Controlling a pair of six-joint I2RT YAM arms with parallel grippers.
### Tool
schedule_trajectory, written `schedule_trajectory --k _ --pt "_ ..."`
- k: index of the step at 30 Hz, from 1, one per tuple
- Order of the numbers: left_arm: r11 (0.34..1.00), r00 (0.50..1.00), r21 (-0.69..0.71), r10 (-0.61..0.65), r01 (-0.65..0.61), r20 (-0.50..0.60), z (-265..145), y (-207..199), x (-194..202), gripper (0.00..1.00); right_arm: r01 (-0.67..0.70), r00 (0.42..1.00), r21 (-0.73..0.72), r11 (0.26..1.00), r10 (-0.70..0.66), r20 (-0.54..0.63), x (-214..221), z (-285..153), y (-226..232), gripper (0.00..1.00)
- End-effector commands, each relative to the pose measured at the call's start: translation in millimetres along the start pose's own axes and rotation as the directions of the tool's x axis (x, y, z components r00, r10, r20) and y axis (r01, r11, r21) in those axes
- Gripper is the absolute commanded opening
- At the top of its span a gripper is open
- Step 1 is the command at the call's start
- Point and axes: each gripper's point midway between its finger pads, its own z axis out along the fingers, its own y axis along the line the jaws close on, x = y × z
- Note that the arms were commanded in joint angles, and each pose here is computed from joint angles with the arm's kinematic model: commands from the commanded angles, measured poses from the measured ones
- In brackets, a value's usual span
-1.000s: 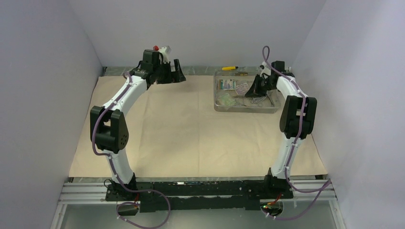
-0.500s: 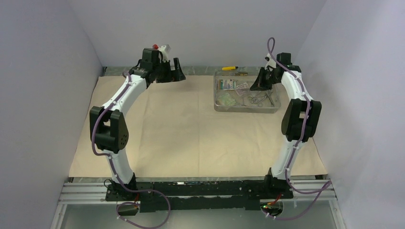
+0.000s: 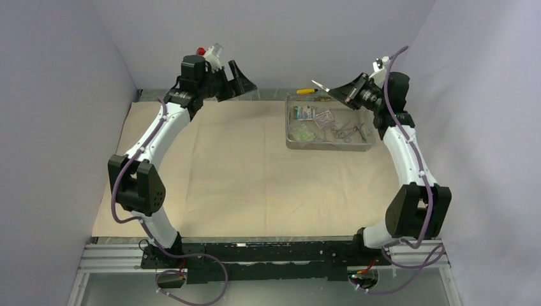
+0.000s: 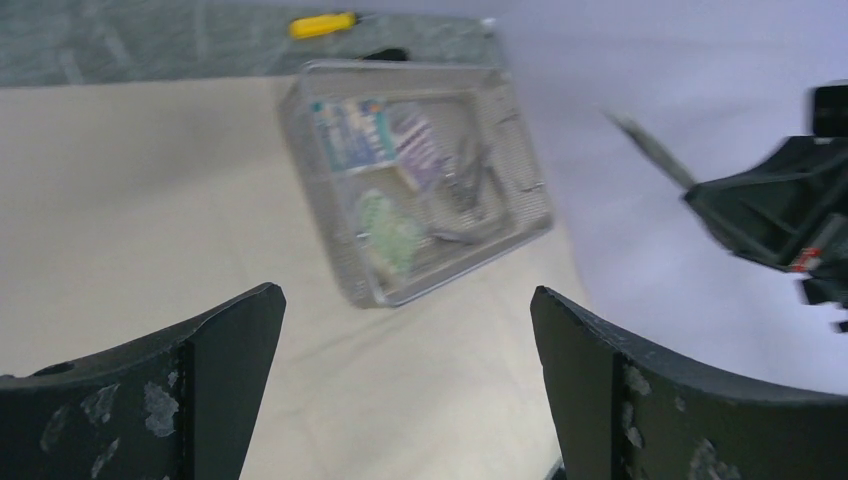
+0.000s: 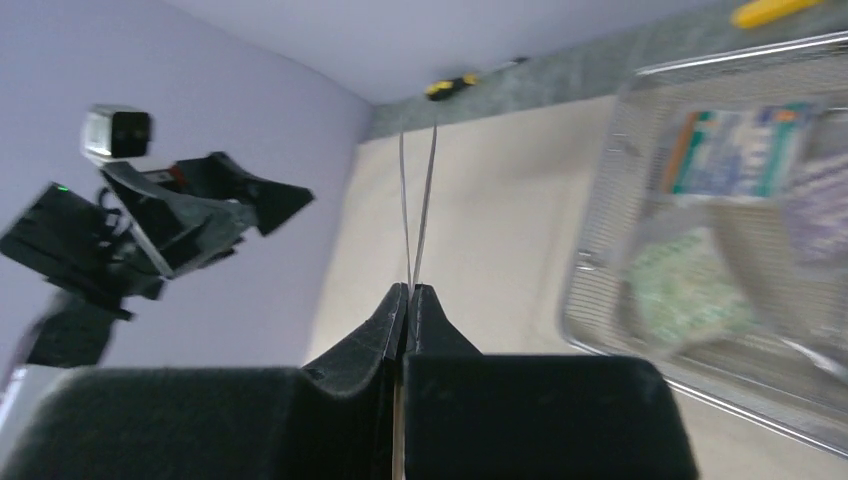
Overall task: Open and lay out the surgical kit
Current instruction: Place the medical item in the surgical kit.
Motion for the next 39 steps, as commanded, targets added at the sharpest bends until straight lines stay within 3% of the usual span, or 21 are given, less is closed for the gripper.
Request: schedule_trajectory --k 1,8,11,24,29,37,39 --pt "0.964 0.991 0.261 0.025 -0.059 0.131 -24.4 -99.9 -26.5 0.99 -0.063 0.979 -0.238 0.969 0.107 0.174 -26.5 -6.9 83.0 0.00" --pt "0.906 0.995 0.423 -0.017 -0.027 0.099 -21.4 -172.1 -6.5 0.99 -0.134 0.967 -0.370 0.919 0.202 0.154 4.7 -31.0 148.0 0.00" --pt "0.880 0.995 0.474 -0.056 0.013 0.078 -26.5 -190.6 0.7 0.99 -0.158 0.966 -0.397 0.904 0.225 0.128 13.3 -42.9 159.1 0.00" --pt "0.730 0.989 0.682 -0.073 -0.037 0.131 -71.9 -249.7 7.6 0.99 -0.201 0.965 -0.443 0.874 0.255 0.065 32.6 -67.1 182.6 0.00" --pt "0.721 0.982 0.692 -0.107 -0.031 0.155 -72.9 -252.7 -0.7 0.99 -0.198 0.969 -0.455 0.868 0.243 0.042 37.5 -64.4 182.5 0.00" --pt "0.767 0.979 0.641 -0.140 0.012 0.150 -53.5 -245.5 -10.8 0.99 -0.151 0.981 -0.495 0.856 0.190 0.029 38.9 -68.8 194.1 0.00" --pt "0.759 0.980 0.651 -0.141 0.014 0.143 -51.9 -248.8 -14.0 0.95 -0.151 0.983 -0.478 0.865 0.183 0.020 41.1 -66.1 191.7 0.00"
